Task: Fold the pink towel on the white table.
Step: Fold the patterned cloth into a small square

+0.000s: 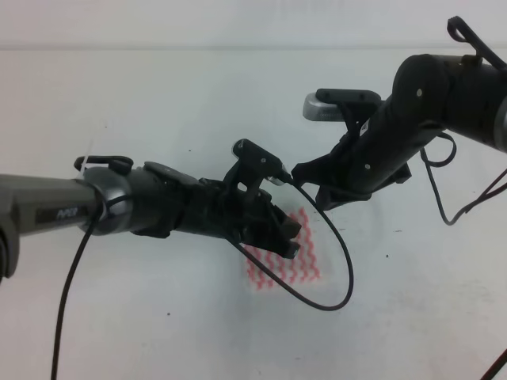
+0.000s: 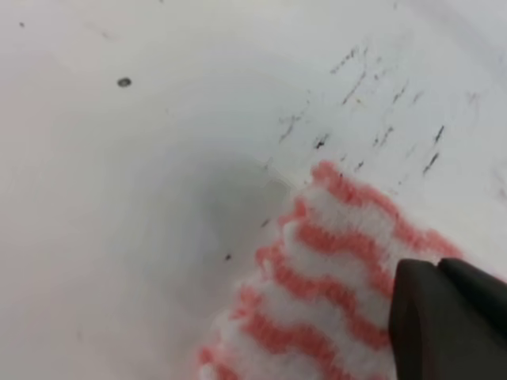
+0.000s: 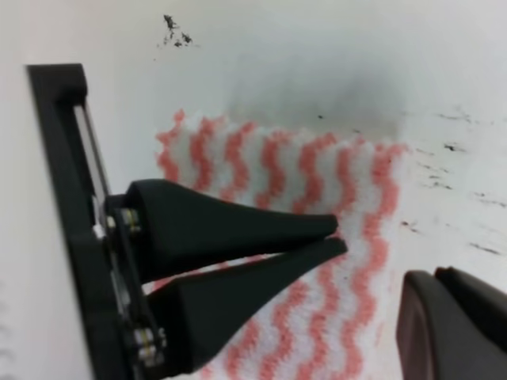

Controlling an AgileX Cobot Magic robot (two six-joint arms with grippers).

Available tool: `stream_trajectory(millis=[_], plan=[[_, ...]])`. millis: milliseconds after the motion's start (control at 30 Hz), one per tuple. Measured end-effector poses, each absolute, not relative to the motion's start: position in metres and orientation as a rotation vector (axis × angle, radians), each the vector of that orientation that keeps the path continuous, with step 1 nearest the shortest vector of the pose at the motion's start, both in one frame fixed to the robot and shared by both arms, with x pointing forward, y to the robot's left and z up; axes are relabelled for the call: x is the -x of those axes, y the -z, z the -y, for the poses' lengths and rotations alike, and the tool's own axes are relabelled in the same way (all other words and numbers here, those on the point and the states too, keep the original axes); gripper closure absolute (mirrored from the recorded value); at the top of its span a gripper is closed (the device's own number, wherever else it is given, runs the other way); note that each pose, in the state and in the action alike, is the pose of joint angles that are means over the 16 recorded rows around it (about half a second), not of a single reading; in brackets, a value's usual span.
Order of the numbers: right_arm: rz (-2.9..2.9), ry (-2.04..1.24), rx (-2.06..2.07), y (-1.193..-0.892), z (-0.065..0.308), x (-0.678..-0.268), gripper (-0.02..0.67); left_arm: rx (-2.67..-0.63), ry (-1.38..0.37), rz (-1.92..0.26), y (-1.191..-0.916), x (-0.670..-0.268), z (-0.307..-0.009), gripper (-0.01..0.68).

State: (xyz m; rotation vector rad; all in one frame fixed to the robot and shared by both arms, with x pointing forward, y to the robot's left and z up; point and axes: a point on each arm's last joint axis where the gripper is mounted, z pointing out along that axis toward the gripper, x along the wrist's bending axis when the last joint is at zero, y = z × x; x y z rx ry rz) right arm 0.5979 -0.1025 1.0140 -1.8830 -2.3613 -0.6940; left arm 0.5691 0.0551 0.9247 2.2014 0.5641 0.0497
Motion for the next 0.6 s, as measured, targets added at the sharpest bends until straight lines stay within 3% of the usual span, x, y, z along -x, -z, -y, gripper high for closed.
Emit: stream_trajectory(millis=[600], plan=[[2.366,0.722,1.890,-1.0169,0.1028,-0.5987,0.667,-2.213,0.022,-0.534,-0.9147,-0.5657,-0.0524,0.679]])
